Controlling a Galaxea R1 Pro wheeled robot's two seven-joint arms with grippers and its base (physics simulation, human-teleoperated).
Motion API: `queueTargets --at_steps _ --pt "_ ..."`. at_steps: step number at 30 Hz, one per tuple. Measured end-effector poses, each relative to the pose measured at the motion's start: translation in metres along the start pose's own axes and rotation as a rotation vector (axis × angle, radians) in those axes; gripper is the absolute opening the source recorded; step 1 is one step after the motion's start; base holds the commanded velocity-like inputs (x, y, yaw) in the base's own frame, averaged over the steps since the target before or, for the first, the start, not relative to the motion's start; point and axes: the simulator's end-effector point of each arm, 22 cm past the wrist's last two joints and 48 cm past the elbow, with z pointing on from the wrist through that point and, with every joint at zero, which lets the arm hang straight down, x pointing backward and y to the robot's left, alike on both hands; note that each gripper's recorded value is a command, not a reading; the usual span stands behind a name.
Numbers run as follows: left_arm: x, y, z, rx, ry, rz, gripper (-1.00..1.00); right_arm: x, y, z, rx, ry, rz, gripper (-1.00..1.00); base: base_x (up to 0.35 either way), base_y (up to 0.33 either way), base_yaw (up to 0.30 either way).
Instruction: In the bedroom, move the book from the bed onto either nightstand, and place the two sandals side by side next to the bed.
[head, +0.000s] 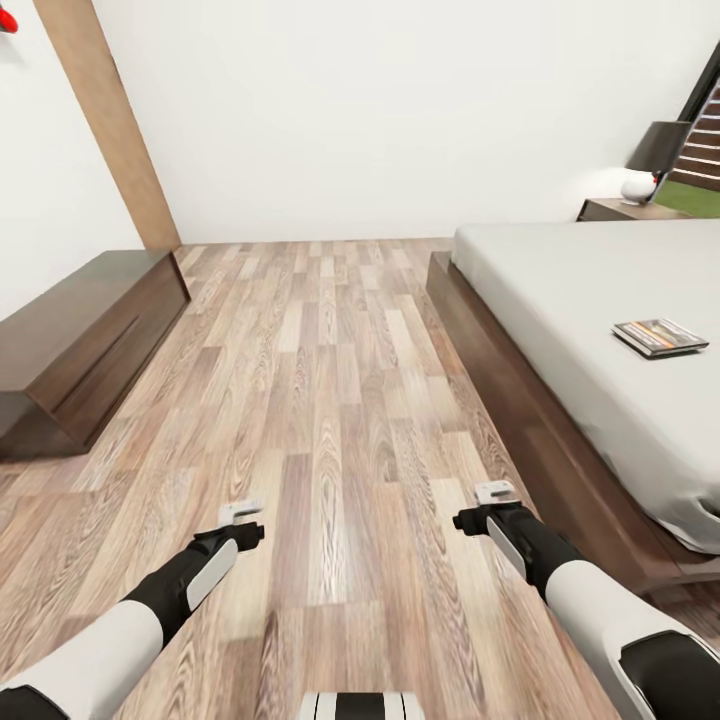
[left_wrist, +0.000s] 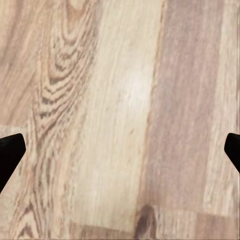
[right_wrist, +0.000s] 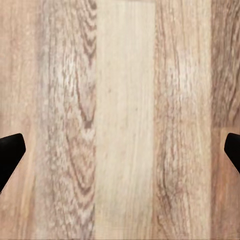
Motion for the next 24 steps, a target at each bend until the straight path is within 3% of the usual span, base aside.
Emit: queueTargets --at_steps 13,24 --pt "-0.005 -0.004 -0.002 0.01 -0.008 0.002 1.0 -0.002 0.0 -0.001 -0.001 -0.001 0.0 1.0 0.311 0.0 0.0" --pt "-0.03 -0.014 -0.022 0.033 -0.051 0.006 1.0 -0.027 -0.002 -0.021 0.001 -0.054 0.002 1.0 0.058 0.0 0.0"
